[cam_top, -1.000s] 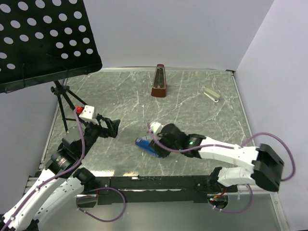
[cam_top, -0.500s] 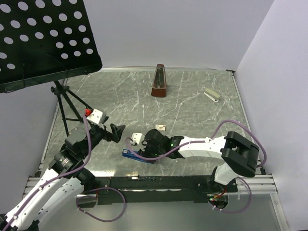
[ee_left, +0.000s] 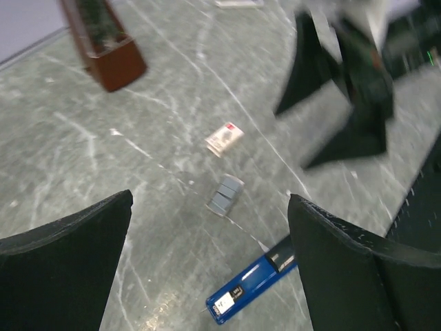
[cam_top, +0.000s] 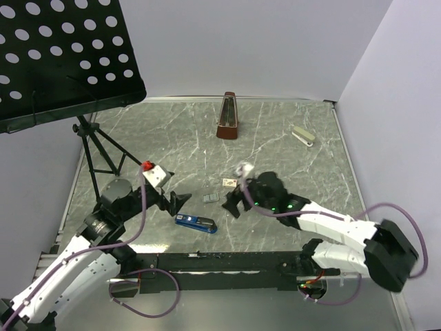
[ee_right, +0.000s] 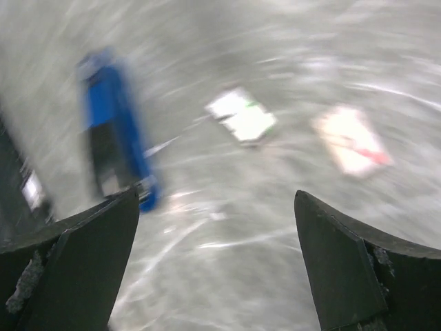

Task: Load the staples into the stapler

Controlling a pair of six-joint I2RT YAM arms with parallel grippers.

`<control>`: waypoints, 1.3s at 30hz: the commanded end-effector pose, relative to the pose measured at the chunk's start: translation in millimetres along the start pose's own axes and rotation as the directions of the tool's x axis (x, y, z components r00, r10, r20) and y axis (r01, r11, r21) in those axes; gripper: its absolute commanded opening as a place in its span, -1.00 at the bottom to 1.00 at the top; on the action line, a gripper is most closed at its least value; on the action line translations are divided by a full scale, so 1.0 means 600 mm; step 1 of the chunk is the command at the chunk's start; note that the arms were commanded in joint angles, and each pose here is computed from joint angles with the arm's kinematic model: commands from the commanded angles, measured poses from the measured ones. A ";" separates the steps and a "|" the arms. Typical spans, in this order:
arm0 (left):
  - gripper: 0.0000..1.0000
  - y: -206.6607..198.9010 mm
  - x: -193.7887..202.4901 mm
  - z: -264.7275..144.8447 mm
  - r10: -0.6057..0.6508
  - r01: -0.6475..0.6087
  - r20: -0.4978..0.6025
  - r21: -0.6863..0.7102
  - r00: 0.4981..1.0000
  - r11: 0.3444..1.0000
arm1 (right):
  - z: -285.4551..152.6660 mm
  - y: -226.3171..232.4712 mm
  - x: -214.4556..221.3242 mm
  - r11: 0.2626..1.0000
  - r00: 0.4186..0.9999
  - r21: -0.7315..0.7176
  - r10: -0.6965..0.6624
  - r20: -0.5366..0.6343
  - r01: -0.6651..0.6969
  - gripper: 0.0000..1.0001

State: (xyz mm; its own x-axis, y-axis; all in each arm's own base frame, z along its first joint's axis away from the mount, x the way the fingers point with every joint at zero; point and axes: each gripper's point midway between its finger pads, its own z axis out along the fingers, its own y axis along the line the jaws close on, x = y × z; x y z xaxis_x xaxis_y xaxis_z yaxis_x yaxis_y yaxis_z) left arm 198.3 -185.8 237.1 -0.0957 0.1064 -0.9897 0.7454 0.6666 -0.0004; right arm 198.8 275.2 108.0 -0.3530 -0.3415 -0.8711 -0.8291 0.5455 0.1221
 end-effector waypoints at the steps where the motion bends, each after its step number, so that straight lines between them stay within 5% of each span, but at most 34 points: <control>1: 0.99 -0.061 0.007 0.016 0.123 -0.123 0.015 0.255 0.992 0.959 | -0.038 -0.034 -0.065 0.990 0.953 0.008 0.134 0.271 -0.141 0.99; 7: 0.99 -0.120 0.083 0.047 0.276 -0.185 -0.144 0.451 0.950 0.873 | -0.075 -0.057 -0.062 0.988 0.895 0.093 0.067 0.441 -0.120 1.00; 17: 0.97 -0.158 0.161 0.091 0.479 -0.218 -0.285 0.625 0.830 0.750 | -0.083 -0.078 -0.034 0.981 0.874 0.144 0.044 0.483 -0.129 1.00; 28: 0.65 -0.177 0.233 0.106 0.585 -0.205 -0.367 0.695 0.723 0.689 | -0.084 -0.089 -0.035 0.975 0.875 0.170 0.044 0.482 -0.143 1.00; 39: 0.09 -0.186 0.292 0.109 0.640 -0.197 -0.412 0.722 0.648 0.663 | -0.078 -0.094 -0.030 0.974 0.885 0.175 0.048 0.464 -0.144 0.99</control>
State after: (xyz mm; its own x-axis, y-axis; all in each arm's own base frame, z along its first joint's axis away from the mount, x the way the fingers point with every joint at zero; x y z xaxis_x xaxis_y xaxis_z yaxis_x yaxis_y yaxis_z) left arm 137.1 -283.4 56.9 0.1122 0.7984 -0.5916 0.9937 -0.0935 0.0623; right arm 223.7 211.1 117.5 -0.2051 0.0362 -0.9781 -0.6756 0.7178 0.1682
